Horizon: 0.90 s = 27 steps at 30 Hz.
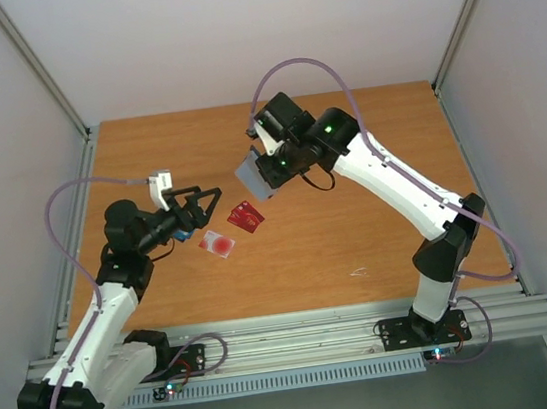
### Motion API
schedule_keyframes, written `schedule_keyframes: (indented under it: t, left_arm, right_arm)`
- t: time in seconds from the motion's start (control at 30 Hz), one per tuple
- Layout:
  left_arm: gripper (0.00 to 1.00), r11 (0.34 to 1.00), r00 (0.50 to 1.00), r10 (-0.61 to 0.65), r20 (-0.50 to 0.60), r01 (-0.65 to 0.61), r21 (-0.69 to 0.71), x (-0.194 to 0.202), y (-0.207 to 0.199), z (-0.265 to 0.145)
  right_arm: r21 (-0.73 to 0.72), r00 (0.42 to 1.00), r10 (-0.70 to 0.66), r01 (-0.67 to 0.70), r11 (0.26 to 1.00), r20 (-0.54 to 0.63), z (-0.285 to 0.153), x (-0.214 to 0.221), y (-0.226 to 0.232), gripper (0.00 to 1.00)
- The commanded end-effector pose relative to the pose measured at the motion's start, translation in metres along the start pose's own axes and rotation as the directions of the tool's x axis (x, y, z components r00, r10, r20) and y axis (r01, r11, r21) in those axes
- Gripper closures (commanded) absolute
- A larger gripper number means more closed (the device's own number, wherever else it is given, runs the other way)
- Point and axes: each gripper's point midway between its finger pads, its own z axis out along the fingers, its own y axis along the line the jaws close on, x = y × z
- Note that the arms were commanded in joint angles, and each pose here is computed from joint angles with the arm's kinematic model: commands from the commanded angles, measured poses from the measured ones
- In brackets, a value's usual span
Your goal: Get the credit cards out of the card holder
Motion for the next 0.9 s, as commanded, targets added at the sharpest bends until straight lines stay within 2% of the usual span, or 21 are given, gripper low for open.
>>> schedule_keyframes:
  t: [0.0, 0.17, 0.3, 0.4, 0.6, 0.83, 0.87]
  left_arm:
    - [0.01, 0.996, 0.996, 0.080, 0.030, -0.081, 0.023, -0.010, -0.016, 0.003]
    - [0.01, 0.994, 0.998, 0.024, 0.054, -0.018, -0.108, -0.005, 0.012, -0.001]
    - [0.01, 1.000, 0.994, 0.005, 0.107, -0.003, -0.022, -0.011, 0.002, -0.007]
    - [0.01, 0.992, 0.990, 0.035, 0.133, -0.051, 0.115, -0.023, -0.029, -0.014]
    - [0.01, 0.942, 0.986, 0.105, 0.131, -0.141, 0.306, -0.036, -0.077, -0.026]
    - [0.01, 0.863, 0.976, 0.186, 0.111, -0.216, 0.456, -0.043, -0.127, -0.041]
    - [0.05, 0.855, 0.974, 0.196, 0.111, -0.226, 0.467, -0.043, -0.131, -0.043]
  right_arm:
    - [-0.160, 0.996, 0.033, -0.020, 0.987, 0.077, -0.019, -0.020, 0.038, 0.99]
    - [-0.469, 0.981, 0.001, 0.091, 0.878, 0.192, -0.050, -0.034, 0.090, 0.99]
    - [-0.637, 0.974, -0.055, 0.185, 0.748, 0.218, -0.074, -0.023, 0.118, 0.99]
    - [-0.693, 0.968, -0.083, 0.228, 0.684, 0.238, -0.086, -0.012, 0.123, 0.99]
    - [-0.781, 0.925, -0.087, 0.360, 0.510, 0.369, -0.135, -0.006, 0.126, 0.99]
    - [-0.798, 0.909, -0.071, 0.396, 0.455, 0.411, -0.148, -0.010, 0.119, 0.99]
    - [-0.799, 0.906, -0.065, 0.400, 0.449, 0.418, -0.149, -0.013, 0.119, 0.99]
